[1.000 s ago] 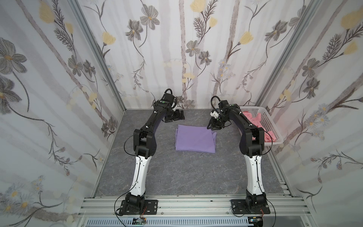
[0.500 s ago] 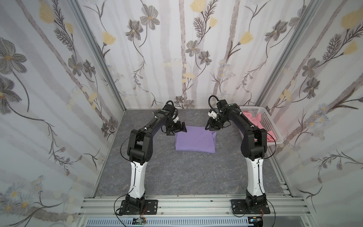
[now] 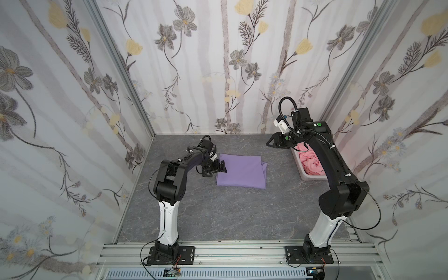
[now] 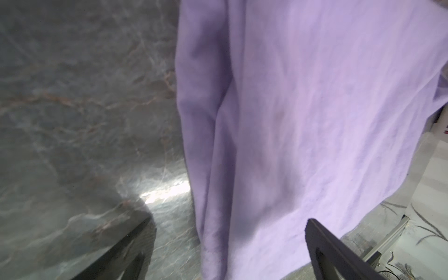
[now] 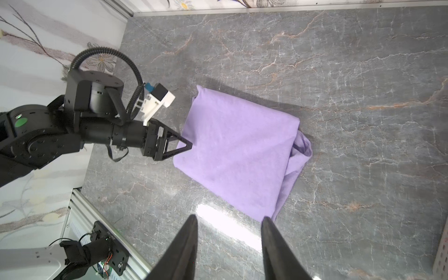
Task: Fold and stack t-shirts
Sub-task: Move the T-shirt to the corner of the board.
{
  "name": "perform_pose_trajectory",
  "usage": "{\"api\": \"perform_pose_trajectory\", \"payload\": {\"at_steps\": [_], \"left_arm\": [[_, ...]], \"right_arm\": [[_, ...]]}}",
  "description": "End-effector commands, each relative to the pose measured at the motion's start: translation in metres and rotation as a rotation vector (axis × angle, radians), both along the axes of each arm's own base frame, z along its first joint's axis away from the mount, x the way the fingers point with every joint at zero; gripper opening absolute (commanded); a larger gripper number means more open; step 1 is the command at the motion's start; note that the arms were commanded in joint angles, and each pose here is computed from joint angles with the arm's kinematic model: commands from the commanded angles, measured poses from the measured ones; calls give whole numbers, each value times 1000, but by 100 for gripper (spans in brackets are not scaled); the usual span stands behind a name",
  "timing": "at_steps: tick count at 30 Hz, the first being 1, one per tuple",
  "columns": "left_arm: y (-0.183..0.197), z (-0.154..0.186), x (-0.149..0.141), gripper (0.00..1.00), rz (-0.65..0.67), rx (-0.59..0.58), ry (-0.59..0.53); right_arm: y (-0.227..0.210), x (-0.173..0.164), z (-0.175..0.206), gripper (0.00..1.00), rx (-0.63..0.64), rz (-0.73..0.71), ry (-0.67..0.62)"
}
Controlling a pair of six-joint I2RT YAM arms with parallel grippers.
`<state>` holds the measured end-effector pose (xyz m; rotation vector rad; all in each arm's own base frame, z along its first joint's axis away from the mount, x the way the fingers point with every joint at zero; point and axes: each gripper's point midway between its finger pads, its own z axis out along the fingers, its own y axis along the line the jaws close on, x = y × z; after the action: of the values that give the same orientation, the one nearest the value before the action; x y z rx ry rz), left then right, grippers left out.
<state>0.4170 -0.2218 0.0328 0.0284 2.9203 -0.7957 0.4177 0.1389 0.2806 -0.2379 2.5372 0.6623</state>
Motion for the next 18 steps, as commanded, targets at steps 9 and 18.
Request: {"api": "perform_pose_trajectory", "payload": {"at_steps": [9, 18], "left_arm": [[-30, -44, 4, 0, -84, 37, 80], [38, 5, 52, 0, -33, 279, -37]], "right_arm": [[-21, -30, -23, 43, -57, -25, 58], [-20, -35, -19, 43, -39, -30, 55]]}}
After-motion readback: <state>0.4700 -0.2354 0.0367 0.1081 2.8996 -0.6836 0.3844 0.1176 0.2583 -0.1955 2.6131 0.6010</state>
